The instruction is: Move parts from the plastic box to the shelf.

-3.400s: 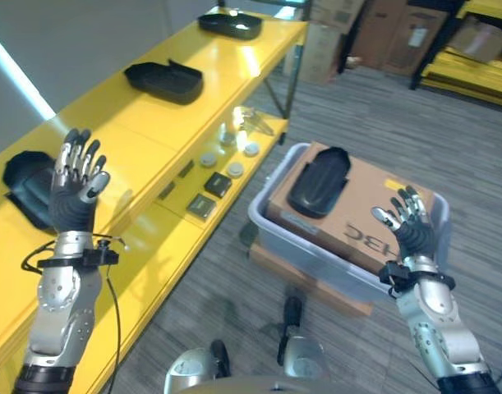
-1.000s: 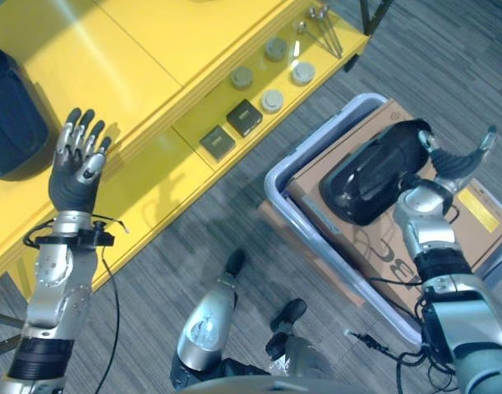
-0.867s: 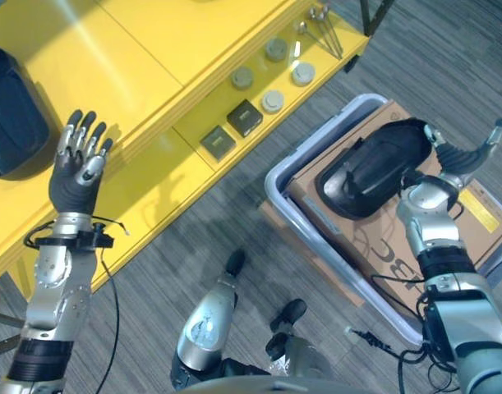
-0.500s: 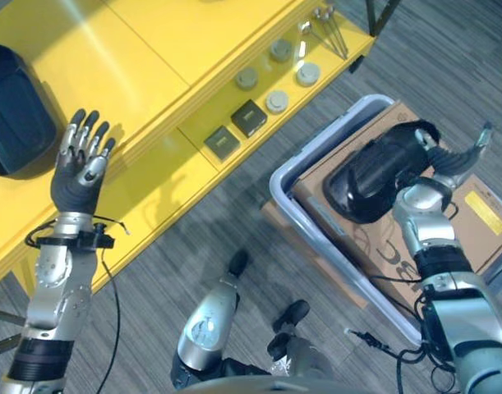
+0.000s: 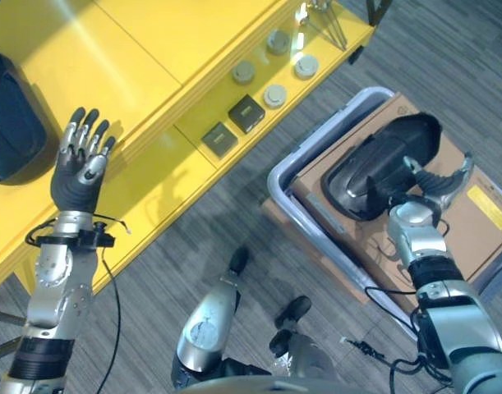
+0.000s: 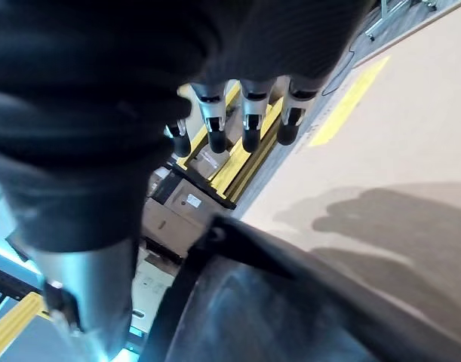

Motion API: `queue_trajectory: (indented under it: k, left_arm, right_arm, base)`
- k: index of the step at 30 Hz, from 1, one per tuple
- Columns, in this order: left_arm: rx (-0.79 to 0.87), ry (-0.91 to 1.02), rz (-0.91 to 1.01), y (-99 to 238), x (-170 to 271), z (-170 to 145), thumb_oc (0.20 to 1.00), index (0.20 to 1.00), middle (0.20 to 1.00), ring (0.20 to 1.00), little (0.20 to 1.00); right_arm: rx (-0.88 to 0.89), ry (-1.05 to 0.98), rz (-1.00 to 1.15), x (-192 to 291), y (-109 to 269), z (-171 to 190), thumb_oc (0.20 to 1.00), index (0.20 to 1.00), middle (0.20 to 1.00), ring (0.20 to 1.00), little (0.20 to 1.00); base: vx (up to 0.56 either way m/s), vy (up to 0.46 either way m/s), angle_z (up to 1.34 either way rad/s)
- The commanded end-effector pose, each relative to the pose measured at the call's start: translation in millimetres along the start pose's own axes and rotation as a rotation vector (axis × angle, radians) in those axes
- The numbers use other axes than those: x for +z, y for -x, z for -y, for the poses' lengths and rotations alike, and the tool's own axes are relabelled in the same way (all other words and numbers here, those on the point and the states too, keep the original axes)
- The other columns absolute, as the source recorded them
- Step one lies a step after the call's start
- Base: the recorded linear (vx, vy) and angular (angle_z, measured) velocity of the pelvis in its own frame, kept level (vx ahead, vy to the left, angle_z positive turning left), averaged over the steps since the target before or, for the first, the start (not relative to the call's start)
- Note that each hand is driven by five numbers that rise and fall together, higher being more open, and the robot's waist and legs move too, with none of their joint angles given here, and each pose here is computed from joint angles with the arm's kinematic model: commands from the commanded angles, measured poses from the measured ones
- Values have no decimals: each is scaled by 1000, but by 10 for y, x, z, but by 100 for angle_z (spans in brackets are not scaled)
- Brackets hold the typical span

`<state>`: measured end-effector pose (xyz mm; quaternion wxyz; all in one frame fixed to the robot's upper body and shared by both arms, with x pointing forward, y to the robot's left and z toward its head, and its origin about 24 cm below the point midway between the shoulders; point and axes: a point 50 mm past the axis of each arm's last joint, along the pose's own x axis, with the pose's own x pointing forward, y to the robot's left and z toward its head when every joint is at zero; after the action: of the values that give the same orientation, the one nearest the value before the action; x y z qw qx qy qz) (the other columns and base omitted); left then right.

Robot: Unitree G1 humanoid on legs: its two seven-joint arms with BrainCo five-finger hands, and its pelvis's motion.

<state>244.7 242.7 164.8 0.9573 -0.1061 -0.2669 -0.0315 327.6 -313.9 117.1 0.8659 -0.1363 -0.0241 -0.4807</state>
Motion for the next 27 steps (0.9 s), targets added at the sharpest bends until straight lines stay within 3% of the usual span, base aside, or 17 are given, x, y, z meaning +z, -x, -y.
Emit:
queue_trajectory:
  k: [1,17,27]
  left_arm:
    - [-24,43,124,22,148,87,1000,1000,1000,1000,1000]
    - [-22,61,124,13,107,144,1000,1000,1000,1000,1000]
    - [2,82,126,49,66,198,1000,1000,1000,1000,1000]
  right_arm:
    - [32,23,118,165,-12,-24,1000,1000,1000,1000,1000]
    - [98,9,29,-10,127,-170,1000,1000,1000,1000,1000]
    - [228,21,-29,-260,536,-397,1000,1000,1000,1000,1000]
  base:
    - [0,0,0]
    - [0,2,0]
    - [-4,39,-1]
